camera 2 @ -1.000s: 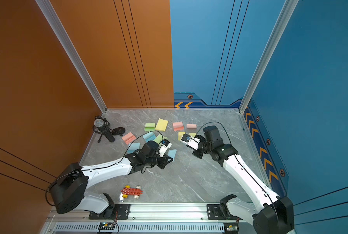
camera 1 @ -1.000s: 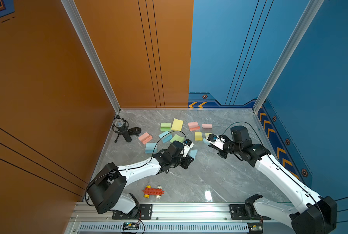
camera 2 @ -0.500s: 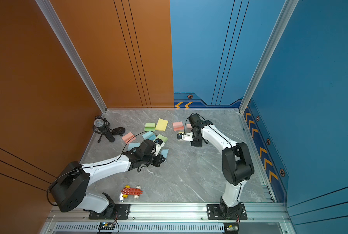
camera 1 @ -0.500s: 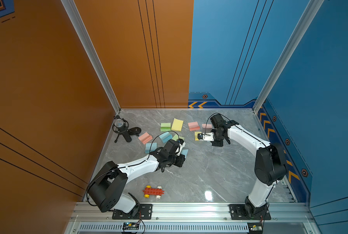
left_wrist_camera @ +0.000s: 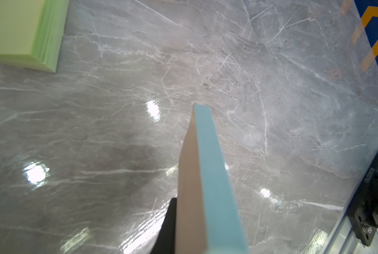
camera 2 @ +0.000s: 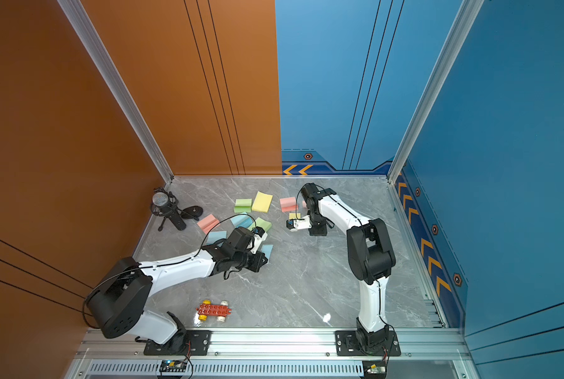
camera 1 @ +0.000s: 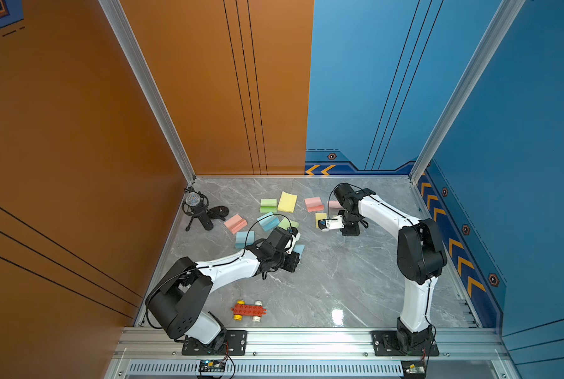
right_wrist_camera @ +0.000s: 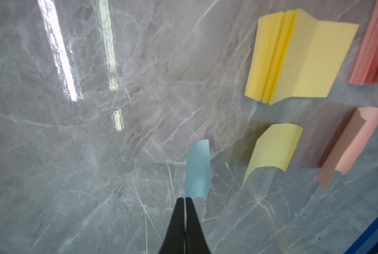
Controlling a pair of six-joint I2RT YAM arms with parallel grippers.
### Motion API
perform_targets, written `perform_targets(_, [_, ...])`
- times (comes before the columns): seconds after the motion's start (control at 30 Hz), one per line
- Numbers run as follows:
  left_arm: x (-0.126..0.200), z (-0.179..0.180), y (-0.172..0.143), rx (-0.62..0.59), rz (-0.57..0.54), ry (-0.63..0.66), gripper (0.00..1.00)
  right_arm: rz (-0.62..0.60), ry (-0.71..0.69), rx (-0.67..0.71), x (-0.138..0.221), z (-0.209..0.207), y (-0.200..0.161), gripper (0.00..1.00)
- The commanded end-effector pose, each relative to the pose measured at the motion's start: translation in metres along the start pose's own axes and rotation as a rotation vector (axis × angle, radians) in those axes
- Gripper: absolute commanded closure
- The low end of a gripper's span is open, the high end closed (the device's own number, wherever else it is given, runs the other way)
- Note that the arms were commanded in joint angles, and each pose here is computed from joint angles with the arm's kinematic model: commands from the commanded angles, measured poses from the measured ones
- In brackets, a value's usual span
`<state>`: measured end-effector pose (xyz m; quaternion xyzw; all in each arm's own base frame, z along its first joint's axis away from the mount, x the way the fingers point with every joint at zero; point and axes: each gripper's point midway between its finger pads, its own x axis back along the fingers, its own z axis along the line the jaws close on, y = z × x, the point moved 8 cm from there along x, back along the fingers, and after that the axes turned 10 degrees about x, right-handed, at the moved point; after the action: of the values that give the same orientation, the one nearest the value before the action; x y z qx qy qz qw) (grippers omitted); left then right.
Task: Tear off pages from different memo pads
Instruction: Place the paper at the center of the board.
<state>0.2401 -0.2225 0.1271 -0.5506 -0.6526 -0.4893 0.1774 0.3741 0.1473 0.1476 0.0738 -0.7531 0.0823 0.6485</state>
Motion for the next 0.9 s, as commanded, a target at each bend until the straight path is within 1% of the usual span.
perform_targets(0.0, [0.001, 0.0, 0.001, -0.007, 0.01, -0.003, 1.0, -0.027, 0.042, 0.023, -0.002, -0.001, 0.003, 1.0])
perform_targets(0.37, [-0.001, 0.001, 0.001, -0.006, 0.015, -0.005, 1.0, -0.032, 0.036, 0.025, -0.006, -0.01, 0.005, 1.0])
perform_targets(0.4, [-0.001, 0.001, 0.001, -0.006, 0.015, -0.005, 1.0, -0.029, 0.065, 0.026, -0.018, -0.009, 0.005, 1.0])
perform_targets(0.67, [-0.002, 0.001, 0.0, -0.006, 0.022, -0.005, 1.0, -0.027, 0.115, 0.018, -0.036, -0.005, 0.006, 0.99])
perform_targets(0.73, [-0.001, 0.001, 0.0, -0.006, 0.02, -0.005, 1.0, -0.031, 0.122, 0.01, -0.036, -0.003, 0.007, 0.97])
perform_targets(0.8, [-0.001, 0.001, 0.0, -0.005, 0.02, -0.004, 1.0, -0.042, 0.136, 0.009, -0.035, 0.002, 0.009, 0.89])
perform_targets(0.87, [-0.002, 0.001, 0.0, -0.004, 0.021, -0.003, 1.0, -0.055, 0.149, 0.008, -0.034, 0.008, 0.009, 0.84])
